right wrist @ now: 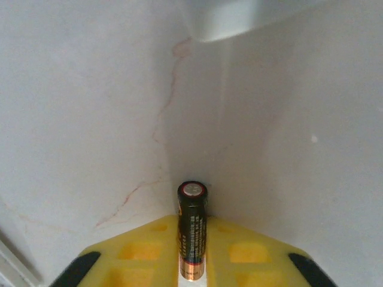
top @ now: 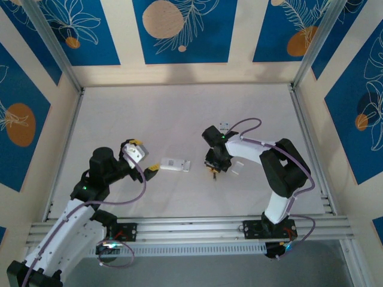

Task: Load the batteries into the remote control

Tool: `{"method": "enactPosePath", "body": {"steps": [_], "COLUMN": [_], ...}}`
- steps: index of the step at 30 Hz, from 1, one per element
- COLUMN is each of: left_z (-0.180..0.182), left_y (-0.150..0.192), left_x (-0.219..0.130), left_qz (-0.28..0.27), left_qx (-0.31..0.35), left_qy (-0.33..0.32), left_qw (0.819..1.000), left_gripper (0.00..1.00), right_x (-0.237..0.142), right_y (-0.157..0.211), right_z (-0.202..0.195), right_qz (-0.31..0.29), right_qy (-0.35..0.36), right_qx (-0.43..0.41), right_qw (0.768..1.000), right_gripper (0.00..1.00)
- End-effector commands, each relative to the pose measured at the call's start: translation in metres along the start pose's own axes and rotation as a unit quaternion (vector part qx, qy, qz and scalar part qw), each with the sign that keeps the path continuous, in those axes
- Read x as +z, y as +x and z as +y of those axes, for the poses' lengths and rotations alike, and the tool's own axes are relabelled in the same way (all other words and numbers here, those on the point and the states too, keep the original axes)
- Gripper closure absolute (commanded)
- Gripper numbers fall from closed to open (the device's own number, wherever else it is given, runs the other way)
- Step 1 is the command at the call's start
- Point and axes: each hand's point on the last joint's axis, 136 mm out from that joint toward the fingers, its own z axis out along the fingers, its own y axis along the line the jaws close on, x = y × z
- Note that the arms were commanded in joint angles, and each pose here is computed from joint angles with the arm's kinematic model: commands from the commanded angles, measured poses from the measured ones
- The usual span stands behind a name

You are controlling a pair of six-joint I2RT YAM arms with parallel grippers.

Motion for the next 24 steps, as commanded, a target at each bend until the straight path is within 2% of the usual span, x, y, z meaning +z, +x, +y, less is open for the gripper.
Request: {"method": "enactPosePath", "body": {"steps": [1, 3, 6, 10, 12, 19, 24], "left_z": [0.0, 0.0, 0.001, 0.007, 0.008, 0.008, 0.007], "left_y": [0.0, 0.001, 0.001, 0.004, 0.005, 0.004, 0.004], "left_x": [0.0, 0.0, 0.0, -0.001, -0.002, -0.004, -0.004], "left_qz": [-0.003, -0.002, 0.0, 0.009, 0.011, 0.01, 0.009], "left_qx": [0.01, 0.009, 0.008, 0.011, 0.013, 0.016, 0.017], "left_qy": [-0.003, -0.003, -0.005, -0.022, -0.027, -0.031, -0.028], "left_qw": [1.0, 1.0, 1.0, 1.0, 0.999, 0.999, 0.999], "left_gripper": [0.0, 0.0, 0.0, 0.0, 0.0, 0.0, 0.0], "right_x": [0.001, -0.011, -0.04, -0.06, -0.06, -0.038, -0.029], "right_y": [-0.01, -0.014, -0.015, 0.024, 0.037, 0.027, 0.036], "right_z": [0.013, 0.022, 0.057, 0.113, 0.127, 0.122, 0.115], "right_qz": [-0.024, -0.043, -0.089, -0.039, -0.024, -0.018, 0.015], "right_qy": [-0.008, -0.02, -0.059, -0.134, -0.136, -0.069, -0.065], "right_qx": [-0.027, -0.055, -0.157, -0.266, -0.288, -0.248, -0.232], "right_qw": [0.999, 0.997, 0.982, 0.954, 0.948, 0.966, 0.97], "right_gripper": [0.94, 0.96, 0.97, 0.96, 0.97, 0.95, 0.92]}}
